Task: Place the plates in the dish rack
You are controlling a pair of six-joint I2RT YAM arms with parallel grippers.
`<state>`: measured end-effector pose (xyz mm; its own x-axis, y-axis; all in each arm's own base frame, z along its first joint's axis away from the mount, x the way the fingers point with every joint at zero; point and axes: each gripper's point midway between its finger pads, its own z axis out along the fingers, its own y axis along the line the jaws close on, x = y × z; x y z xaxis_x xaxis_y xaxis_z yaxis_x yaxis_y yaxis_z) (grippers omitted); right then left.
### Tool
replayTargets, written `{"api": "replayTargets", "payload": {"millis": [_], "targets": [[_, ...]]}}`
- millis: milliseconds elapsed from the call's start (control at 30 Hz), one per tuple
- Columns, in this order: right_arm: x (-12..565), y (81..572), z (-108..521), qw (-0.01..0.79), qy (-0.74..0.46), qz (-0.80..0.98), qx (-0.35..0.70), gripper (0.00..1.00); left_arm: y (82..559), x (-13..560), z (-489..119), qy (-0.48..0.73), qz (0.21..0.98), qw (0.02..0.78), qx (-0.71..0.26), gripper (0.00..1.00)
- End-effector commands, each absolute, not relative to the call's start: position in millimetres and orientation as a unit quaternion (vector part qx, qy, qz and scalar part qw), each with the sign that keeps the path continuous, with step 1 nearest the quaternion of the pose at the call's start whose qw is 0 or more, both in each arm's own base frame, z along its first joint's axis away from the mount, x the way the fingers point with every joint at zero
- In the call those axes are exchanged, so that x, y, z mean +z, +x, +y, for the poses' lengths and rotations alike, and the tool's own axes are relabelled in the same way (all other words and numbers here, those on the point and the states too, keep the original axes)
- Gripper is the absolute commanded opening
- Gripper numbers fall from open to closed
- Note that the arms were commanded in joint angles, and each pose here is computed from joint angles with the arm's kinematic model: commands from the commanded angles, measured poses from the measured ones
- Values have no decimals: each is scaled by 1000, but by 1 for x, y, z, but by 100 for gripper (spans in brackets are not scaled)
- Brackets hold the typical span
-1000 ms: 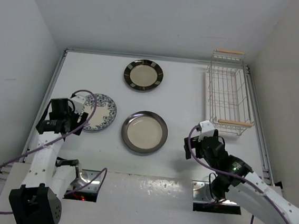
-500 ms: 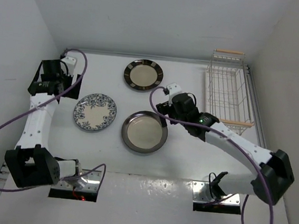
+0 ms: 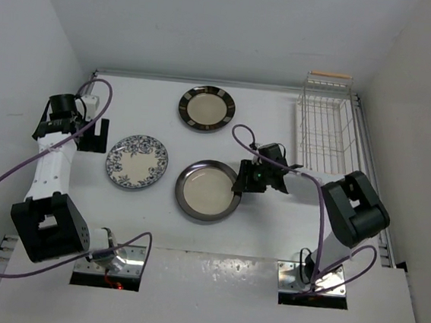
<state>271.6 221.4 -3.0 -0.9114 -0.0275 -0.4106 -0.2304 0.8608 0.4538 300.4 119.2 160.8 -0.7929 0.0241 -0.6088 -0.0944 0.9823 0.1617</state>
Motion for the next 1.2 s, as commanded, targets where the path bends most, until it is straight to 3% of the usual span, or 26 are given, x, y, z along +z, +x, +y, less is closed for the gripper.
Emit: {"api": "replayTargets", "payload": {"millis": [0,100,233,333,367,500,767,1000,1167], "targets": [[-11,249,243,151,-35,927,343,39,302,159,119,-19,942,325,86,96],[-21,244,243,148,-17,918,368,27,303,159,117,-17,941,327,80,96],[-25,245,243,143,3,907,396,0,304,159,115,-15,941,329,75,96],[8,260,245,191,-13,892,408,0,304,159,115,-15,941,329,75,96],[4,255,241,173,-5,900,400,0,304,159,115,-15,941,329,75,96],[107,297,238,311,-92,871,370,0,304,159,115,-15,941,329,75,96],[287,359,146,548,-47,805,223,0,310,158,114,-12,942,329,65,96],[416,374,15,702,41,711,-7,0,313,159,113,-10,942,331,61,96],[447,371,-51,710,44,682,-169,0,313,156,114,-10,943,326,59,96]]}}
